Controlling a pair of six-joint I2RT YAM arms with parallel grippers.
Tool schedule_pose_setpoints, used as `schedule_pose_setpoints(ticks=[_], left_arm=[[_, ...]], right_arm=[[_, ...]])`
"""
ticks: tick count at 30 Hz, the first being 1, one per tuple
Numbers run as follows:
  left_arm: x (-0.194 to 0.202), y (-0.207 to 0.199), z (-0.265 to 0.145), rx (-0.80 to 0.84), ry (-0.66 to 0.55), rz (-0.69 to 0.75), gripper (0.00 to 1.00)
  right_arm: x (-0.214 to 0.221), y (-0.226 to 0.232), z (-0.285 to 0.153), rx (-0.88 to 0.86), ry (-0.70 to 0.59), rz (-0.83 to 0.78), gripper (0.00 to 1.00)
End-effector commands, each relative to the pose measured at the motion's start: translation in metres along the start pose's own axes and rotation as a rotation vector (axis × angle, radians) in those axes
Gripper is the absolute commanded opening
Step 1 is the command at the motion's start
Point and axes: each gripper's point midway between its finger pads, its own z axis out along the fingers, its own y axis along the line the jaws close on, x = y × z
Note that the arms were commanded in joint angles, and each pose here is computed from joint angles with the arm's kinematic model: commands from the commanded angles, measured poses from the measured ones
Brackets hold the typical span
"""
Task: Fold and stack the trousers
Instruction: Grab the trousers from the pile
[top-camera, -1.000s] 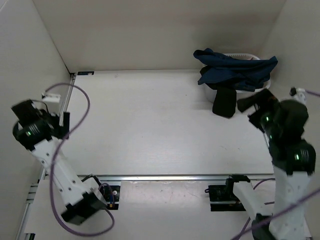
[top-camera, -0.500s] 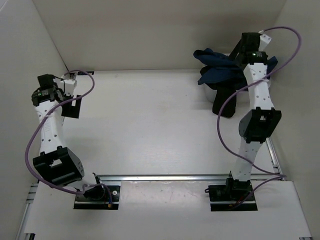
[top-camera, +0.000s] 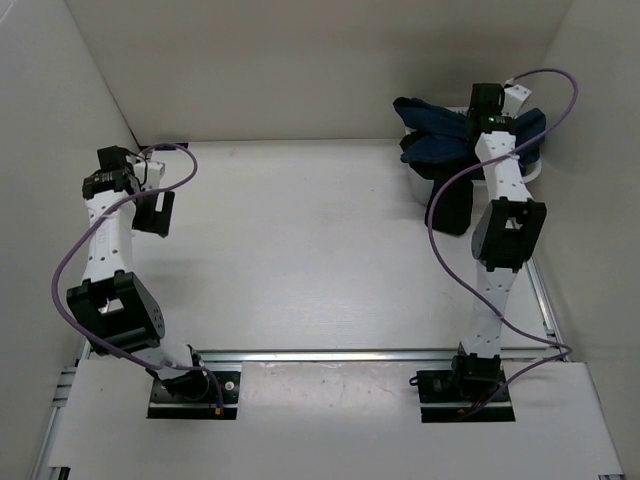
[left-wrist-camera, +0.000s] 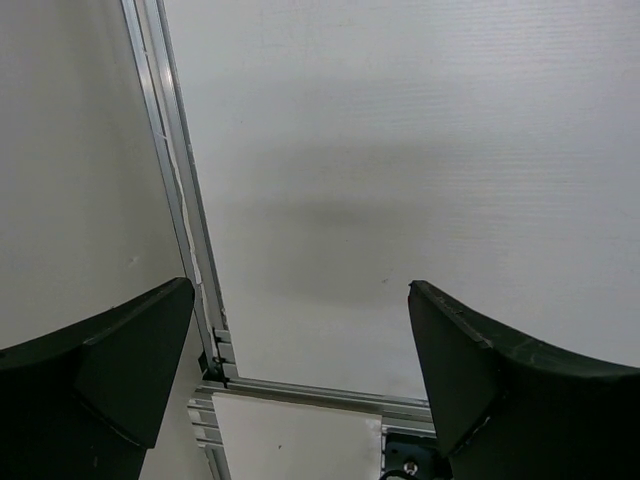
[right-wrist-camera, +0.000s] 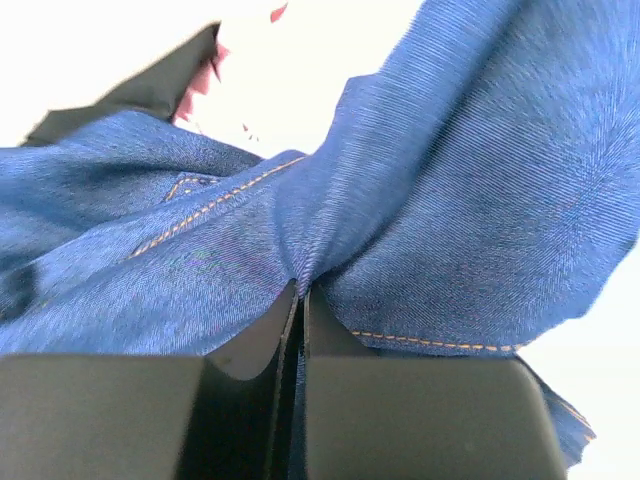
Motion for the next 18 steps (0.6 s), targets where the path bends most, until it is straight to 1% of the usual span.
schedule_pose_setpoints(ticks=[1, 3, 4, 6, 7, 8, 9, 10, 11, 12, 13, 14, 16, 17, 18], left_arm=[[-0.008, 0.001, -0.031, -0.027, -0.101, -0.034, 1.00], [0.001, -0.006, -0.034, -0.016, -0.106, -0.034, 1.00], [0.004, -0.007, -0.037, -0.018, -0.110, -0.034, 1.00], [0.010, -0.014, -0.044, -0.007, -0.141, -0.033, 1.00], [0.012, -0.017, -0.046, 0.000, -0.147, -0.032, 1.00], [0.015, -0.021, -0.049, 0.011, -0.169, -0.031, 1.00], [0.016, -0.024, -0.050, 0.019, -0.177, -0.030, 1.00], [0.016, -0.026, -0.052, 0.023, -0.193, -0.030, 1.00], [0.014, -0.028, -0.054, 0.031, -0.206, -0.041, 1.00], [0.013, -0.030, -0.058, 0.039, -0.223, -0.039, 1.00], [0.013, -0.030, -0.058, 0.040, -0.223, -0.039, 1.00], [0.012, -0.032, -0.058, 0.050, -0.227, -0.049, 1.00], [0.009, -0.030, -0.064, 0.042, -0.247, -0.048, 1.00], [0.005, -0.028, -0.069, 0.035, -0.262, -0.048, 1.00], [0.004, -0.028, -0.072, 0.035, -0.265, -0.057, 1.00]], right_arm=[[-0.110, -0.025, -0.110, -0.024, -0.273, 0.065, 0.00], [-0.132, -0.021, -0.154, -0.081, -0.359, 0.083, 0.00], [-0.155, -0.033, -0.196, -0.116, -0.426, 0.105, 0.00], [-0.162, -0.033, -0.238, -0.175, -0.472, 0.110, 0.00], [-0.181, -0.046, -0.280, -0.220, -0.537, 0.151, 0.00], [-0.186, -0.049, -0.302, -0.251, -0.566, 0.163, 0.00], [-0.184, -0.035, -0.328, -0.346, -0.592, 0.156, 0.00], [-0.195, -0.047, -0.369, -0.421, -0.656, 0.186, 0.00], [-0.196, -0.045, -0.391, -0.482, -0.681, 0.188, 0.00], [-0.196, -0.035, -0.426, -0.593, -0.708, 0.197, 0.00], [-0.198, -0.035, -0.462, -0.712, -0.738, 0.207, 0.00], [-0.194, -0.025, -0.494, -0.819, -0.747, 0.208, 0.00], [-0.198, -0.017, -0.539, -1.014, -0.762, 0.248, 0.00], [-0.195, -0.009, -0.555, -1.116, -0.752, 0.252, 0.00], [-0.193, -0.002, -0.577, -1.255, -0.714, 0.308, 0.00]])
